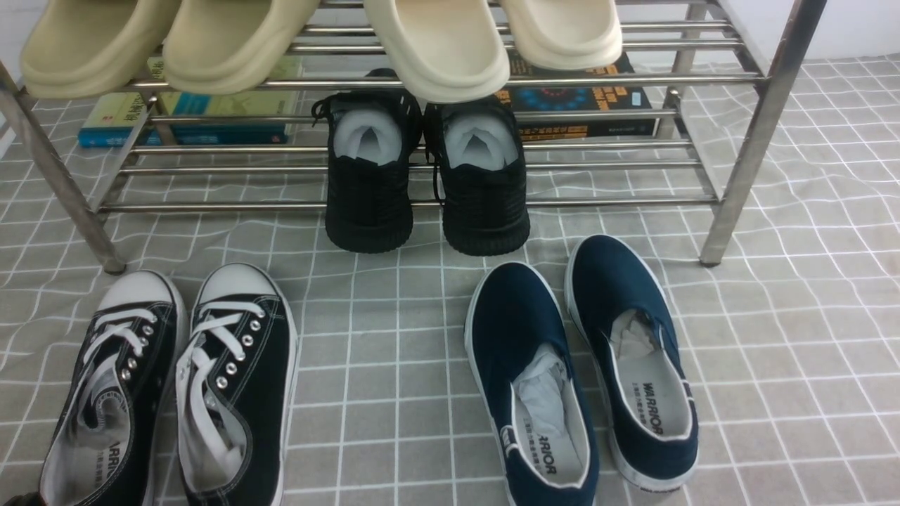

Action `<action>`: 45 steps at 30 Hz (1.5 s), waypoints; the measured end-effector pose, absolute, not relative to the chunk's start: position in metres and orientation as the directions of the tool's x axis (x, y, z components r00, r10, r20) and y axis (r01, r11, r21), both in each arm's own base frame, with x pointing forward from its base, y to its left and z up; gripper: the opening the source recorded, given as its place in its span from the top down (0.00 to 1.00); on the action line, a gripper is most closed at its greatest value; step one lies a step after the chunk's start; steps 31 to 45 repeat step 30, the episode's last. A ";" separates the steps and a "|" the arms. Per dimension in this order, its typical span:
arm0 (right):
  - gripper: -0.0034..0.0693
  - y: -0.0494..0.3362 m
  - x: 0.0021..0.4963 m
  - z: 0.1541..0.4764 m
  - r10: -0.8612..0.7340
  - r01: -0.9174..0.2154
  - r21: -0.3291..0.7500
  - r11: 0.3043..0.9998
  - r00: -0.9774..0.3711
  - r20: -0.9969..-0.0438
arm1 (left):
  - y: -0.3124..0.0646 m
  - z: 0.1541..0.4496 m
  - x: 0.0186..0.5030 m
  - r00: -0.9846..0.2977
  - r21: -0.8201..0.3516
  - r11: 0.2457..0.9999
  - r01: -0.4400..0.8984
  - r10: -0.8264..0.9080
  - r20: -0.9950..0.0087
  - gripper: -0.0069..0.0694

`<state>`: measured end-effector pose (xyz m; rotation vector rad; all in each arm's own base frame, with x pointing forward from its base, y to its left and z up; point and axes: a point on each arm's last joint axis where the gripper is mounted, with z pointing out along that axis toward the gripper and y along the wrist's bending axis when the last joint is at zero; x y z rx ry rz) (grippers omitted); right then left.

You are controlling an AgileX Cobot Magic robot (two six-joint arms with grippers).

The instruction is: Take the shoes off the shelf with your hand from the grey coffee tablecloth.

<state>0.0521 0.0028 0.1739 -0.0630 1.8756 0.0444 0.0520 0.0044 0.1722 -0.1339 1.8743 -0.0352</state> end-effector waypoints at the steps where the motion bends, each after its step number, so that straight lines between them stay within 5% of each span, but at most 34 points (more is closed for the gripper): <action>1: 0.62 0.003 0.052 0.174 -0.021 -0.066 -0.001 0.998 -0.300 -0.954 | 0.004 0.172 0.052 -0.297 -0.092 0.993 -0.075 -0.110 -0.948 0.82; 45: 0.62 0.003 0.052 0.174 -0.021 -0.066 -0.001 0.998 -0.300 -0.954 | 0.004 0.172 0.052 -0.297 -0.092 0.993 -0.075 -0.110 -0.948 0.79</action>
